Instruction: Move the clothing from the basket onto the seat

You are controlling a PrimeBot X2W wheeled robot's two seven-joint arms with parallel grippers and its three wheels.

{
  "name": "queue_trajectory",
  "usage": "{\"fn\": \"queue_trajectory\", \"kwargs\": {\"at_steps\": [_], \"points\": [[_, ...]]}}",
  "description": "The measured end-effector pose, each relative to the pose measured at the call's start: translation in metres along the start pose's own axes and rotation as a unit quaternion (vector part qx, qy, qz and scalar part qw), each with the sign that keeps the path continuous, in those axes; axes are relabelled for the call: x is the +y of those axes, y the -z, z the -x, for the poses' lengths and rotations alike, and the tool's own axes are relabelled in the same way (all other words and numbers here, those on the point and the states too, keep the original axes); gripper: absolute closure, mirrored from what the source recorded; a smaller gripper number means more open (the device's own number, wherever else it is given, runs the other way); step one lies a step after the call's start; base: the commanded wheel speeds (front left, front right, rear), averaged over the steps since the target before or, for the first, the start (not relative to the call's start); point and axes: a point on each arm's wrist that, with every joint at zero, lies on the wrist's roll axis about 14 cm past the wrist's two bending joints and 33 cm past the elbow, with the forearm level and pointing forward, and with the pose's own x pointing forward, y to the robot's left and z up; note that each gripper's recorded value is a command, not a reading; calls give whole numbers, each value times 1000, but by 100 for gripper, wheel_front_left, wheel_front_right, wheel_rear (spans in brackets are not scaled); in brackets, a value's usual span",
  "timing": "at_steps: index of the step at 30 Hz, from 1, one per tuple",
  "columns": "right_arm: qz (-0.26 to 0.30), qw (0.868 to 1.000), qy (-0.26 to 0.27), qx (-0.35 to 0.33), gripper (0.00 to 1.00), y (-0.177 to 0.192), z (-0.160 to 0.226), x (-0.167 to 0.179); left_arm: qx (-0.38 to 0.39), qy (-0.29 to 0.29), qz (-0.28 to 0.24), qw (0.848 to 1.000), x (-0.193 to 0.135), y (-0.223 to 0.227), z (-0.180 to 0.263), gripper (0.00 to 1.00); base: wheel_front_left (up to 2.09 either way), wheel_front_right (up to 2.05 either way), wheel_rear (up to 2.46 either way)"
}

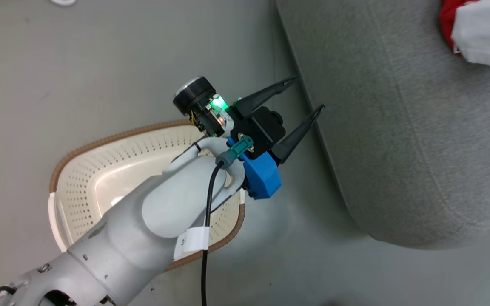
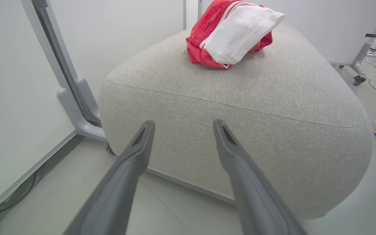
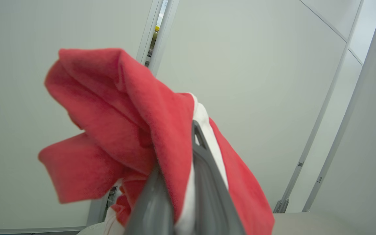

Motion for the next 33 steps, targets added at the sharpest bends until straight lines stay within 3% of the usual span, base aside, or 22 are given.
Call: {"fn": "queue_trajectory", "kwargs": {"at_steps": [6, 15, 25, 32, 33], "points": [[32, 998, 56, -25, 100, 5, -30, -43, 14, -3, 17, 1000, 18, 33, 0, 0, 0, 0, 0], [45, 990, 116, 69, 100, 86, -12, -81, 32, -5, 41, 999, 29, 73, 4, 0, 0, 0, 0], [8, 971, 131, 198, 100, 169, 48, -69, 29, 0, 43, 999, 30, 77, 2, 0, 0, 0, 0], [-16, 963, 128, 236, 100, 193, 63, -53, 35, -7, 39, 999, 34, 79, 6, 0, 0, 0, 0], [-18, 963, 128, 236, 83, 193, 63, -52, 34, -8, 38, 999, 34, 78, 6, 0, 0, 0, 0]]}}
